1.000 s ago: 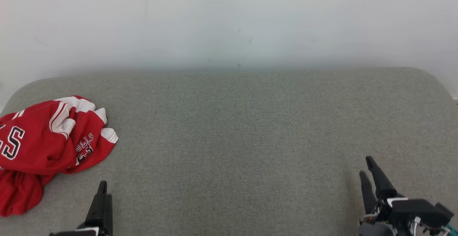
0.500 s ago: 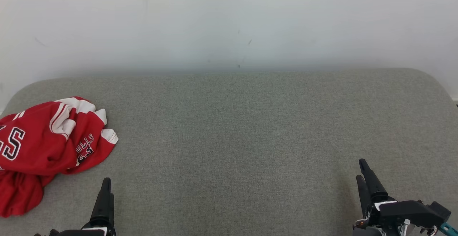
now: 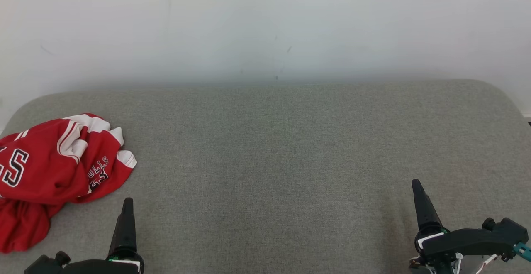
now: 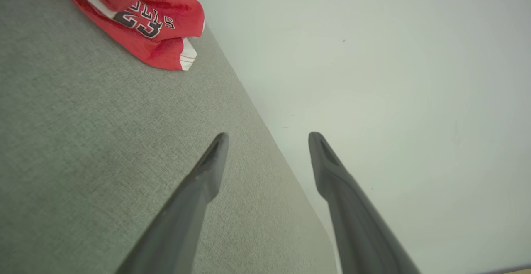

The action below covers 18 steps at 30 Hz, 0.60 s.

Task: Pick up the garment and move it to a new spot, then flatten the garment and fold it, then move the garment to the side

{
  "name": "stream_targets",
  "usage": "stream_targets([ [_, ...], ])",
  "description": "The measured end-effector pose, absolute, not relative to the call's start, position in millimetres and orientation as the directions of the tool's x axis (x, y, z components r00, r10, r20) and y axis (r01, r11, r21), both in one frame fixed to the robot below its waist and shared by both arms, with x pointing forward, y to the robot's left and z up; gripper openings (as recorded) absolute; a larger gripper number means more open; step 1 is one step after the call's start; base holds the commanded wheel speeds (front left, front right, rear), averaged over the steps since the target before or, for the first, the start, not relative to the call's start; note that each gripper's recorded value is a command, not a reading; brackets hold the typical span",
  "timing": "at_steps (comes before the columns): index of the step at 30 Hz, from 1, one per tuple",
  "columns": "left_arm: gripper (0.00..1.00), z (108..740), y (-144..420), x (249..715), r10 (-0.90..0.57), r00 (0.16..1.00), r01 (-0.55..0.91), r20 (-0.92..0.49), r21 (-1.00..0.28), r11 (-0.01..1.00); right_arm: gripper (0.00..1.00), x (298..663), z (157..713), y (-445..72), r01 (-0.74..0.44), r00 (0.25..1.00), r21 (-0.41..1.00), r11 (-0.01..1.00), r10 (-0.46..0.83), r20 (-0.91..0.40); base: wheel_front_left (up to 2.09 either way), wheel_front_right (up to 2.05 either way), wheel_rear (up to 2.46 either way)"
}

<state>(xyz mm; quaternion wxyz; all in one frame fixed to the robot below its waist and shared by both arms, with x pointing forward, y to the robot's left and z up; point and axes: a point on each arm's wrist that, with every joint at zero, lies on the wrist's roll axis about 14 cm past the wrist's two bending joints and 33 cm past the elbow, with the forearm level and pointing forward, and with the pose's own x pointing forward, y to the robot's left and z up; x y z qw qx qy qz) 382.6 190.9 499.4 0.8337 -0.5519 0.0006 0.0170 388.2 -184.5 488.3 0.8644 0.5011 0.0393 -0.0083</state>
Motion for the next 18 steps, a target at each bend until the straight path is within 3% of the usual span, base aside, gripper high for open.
stream_targets([
  [18,1.0,529.4,178.6,383.5,-0.006,0.997,0.062,0.083,-0.698,0.713,1.0,385.2,510.2,-169.8,-0.049,0.998,0.665,0.745,0.058,0.008,0.0,0.0,0.0],
])
